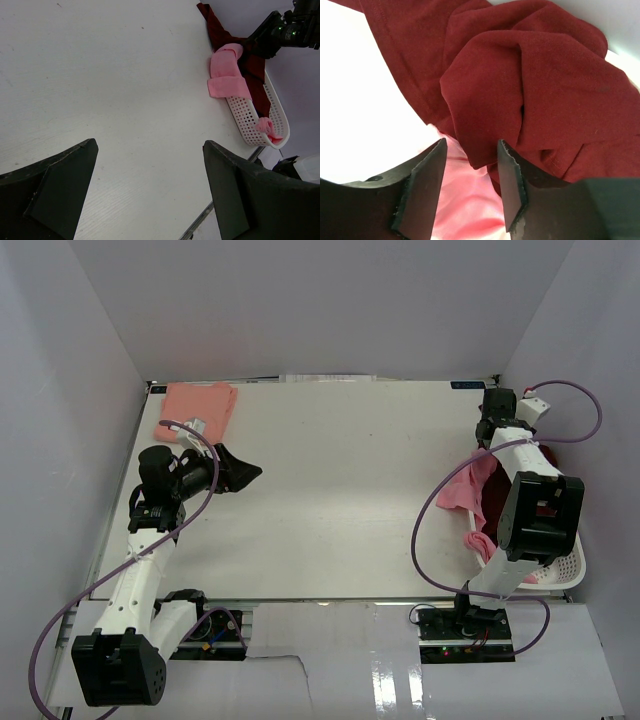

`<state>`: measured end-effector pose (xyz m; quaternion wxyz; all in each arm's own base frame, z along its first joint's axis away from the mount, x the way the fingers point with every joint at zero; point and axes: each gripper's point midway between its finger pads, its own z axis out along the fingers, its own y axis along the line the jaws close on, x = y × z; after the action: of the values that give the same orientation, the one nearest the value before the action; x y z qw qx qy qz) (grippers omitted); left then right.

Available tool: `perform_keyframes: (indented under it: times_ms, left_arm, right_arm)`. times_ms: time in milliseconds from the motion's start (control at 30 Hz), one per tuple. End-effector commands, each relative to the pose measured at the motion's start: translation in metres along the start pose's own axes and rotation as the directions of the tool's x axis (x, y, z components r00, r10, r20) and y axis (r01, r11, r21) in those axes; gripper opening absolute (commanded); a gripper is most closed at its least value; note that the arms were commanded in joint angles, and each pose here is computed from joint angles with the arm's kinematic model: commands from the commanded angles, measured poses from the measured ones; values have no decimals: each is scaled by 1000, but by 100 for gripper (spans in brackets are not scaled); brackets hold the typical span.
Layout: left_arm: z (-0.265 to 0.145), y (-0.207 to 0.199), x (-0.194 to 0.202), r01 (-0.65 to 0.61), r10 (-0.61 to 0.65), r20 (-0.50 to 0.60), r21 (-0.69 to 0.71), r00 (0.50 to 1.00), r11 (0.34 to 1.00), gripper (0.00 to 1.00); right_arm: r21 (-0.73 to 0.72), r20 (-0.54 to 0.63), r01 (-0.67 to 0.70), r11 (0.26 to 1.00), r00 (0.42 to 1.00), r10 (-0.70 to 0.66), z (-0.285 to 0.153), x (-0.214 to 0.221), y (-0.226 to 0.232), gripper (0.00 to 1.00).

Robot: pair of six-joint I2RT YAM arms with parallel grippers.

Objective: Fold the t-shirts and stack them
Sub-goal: Grab crumpled tshirt from bin with the right arm

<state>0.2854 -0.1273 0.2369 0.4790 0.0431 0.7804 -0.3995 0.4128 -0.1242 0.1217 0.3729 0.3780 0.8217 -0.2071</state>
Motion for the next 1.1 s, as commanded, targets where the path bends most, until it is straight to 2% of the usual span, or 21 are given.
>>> perform_keyframes:
  times_ms: [0,133,233,333,367,600,733,900,967,1067]
  left_arm:
    - [-1,-2,-2,-16,16,6,6,1000,1000,98]
    - [-1,-2,-2,-16,16,5,8,1000,1000,98]
    - [-1,-1,-1,-17,17,5,6,1000,1000,98]
    - [-1,-2,-2,-18,18,6,6,1000,1000,98]
    - [-1,-1,-2,-17,17,5,5,1000,1000,98]
    - [-1,-1,-2,-17,17,6,3,1000,1000,98]
    - [-1,0,-1,-15,15,3,2,1000,1000,98]
    - [0,1,0,-9,9,-2,1,1000,1000,98]
    - [0,1,0,-9,9,-4,0,1000,1000,98]
    - [1,3,1,-5,5,-7,-3,1000,1000,98]
  right_arm:
    - [-1,45,-38,999,998,38,0,-18,3,50]
    - [11,41,-32,999,999,31,4,-15,2,30]
    - [10,39,-38,999,999,38,4,-14,2,27]
    - [11,39,-39,999,999,39,5,-15,2,17]
    - [12,39,-42,999,998,41,5,-15,2,8]
    - [8,67,-69,998,995,68,-11,-39,-3,8]
    - [-19,68,-69,997,995,70,-43,-72,-5,8]
    - [-189,182,-89,978,976,124,-104,-129,-2,8]
    - [-328,226,-47,943,966,127,-126,-144,13,8]
    - [-441,294,24,897,948,119,-166,-169,18,8]
